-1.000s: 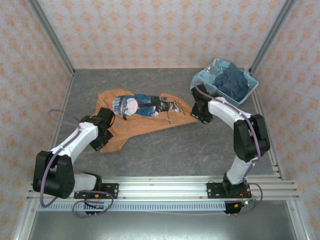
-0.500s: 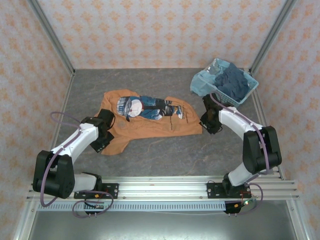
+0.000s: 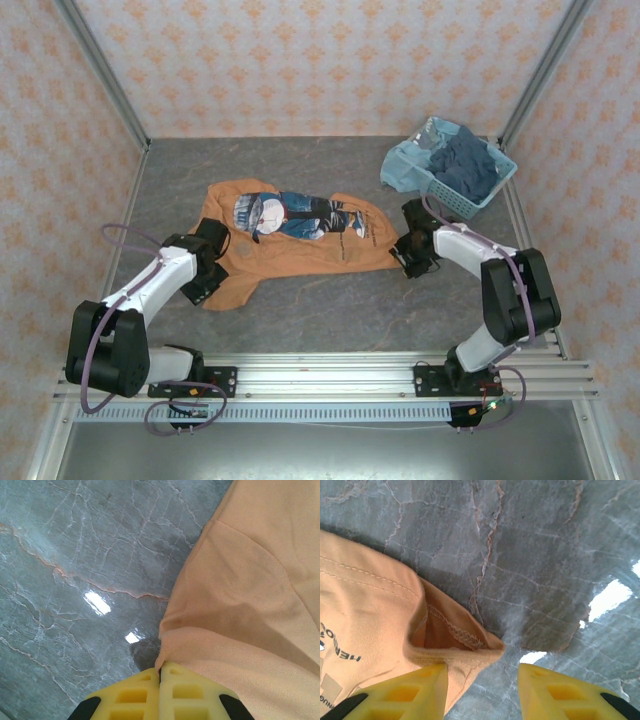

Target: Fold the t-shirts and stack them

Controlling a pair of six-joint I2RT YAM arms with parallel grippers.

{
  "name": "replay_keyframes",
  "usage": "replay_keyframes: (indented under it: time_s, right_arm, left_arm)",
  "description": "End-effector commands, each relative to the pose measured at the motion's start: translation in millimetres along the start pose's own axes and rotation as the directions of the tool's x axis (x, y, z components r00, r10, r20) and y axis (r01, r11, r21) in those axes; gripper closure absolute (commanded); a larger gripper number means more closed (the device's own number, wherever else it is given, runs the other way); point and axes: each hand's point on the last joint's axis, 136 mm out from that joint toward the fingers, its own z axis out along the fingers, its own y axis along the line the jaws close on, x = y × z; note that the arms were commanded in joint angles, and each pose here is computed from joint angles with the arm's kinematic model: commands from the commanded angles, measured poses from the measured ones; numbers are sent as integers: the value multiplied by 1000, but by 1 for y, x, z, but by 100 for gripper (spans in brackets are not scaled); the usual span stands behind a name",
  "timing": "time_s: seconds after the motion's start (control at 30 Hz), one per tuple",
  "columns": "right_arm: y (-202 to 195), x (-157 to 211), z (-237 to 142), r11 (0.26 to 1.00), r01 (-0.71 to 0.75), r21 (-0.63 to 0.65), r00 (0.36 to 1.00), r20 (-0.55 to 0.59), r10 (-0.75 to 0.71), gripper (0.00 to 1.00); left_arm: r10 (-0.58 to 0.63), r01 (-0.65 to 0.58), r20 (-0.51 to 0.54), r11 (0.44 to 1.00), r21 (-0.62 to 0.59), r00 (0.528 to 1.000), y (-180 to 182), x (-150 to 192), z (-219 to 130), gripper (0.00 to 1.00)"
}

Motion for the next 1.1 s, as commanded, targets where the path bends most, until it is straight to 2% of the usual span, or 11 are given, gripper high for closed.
replay_keyframes:
  time_s: [0.0, 0.13, 0.23, 0.33, 0.43, 0.47, 0.53, 0.6, 0.83, 0.93, 1.07]
  right_arm:
    - [-1, 0, 12, 999, -29, 12, 1000, -9, 29, 59]
    - [-5, -3, 24, 999, -27, 42, 1000, -11, 28, 64]
    - [-8, -5, 25, 998, -31, 58, 999, -7, 31, 81]
    - [-8, -7, 22, 998, -21, 54, 1000, 8, 21, 93]
    - [-7, -10, 13, 998, 8, 55, 999, 31, -10, 100]
    - [-7, -12, 9, 998, 21, 60, 999, 42, -24, 100]
    - [-11, -17, 2, 995, 49, 83, 996, 67, -55, 100]
    - [-15, -22, -3, 991, 76, 112, 993, 85, -86, 100]
    - [-20, -41, -10, 985, 108, 132, 987, 102, -122, 100]
    - [-15, -45, -12, 983, 127, 131, 985, 100, -141, 100]
    - [-9, -46, -12, 983, 139, 119, 985, 90, -150, 100]
  left_arm:
    - [10, -10, -6, 1000, -7, 1000, 5, 3, 3, 100]
    - [8, -8, -11, 1000, -6, 1000, 5, 4, 3, 100]
    - [11, -12, -15, 1000, -11, 1000, 7, 6, 2, 100]
    - [7, -7, -20, 1000, -4, 1000, 9, 8, 1, 100]
    - [16, -15, -53, 1000, 12, 998, 8, 15, 2, 100]
    - [22, -21, -63, 1000, 12, 998, 9, 17, 2, 97]
    - [35, -34, -89, 999, 2, 995, 14, 23, 0, 71]
    - [46, -46, -107, 999, 0, 993, 19, 28, -2, 56]
    - [89, -75, -228, 995, 73, 970, 15, 61, 3, 38]
    - [117, -112, -225, 993, 37, 967, 17, 64, 7, 34]
    - [102, -84, -201, 992, 95, 974, -3, 60, 11, 31]
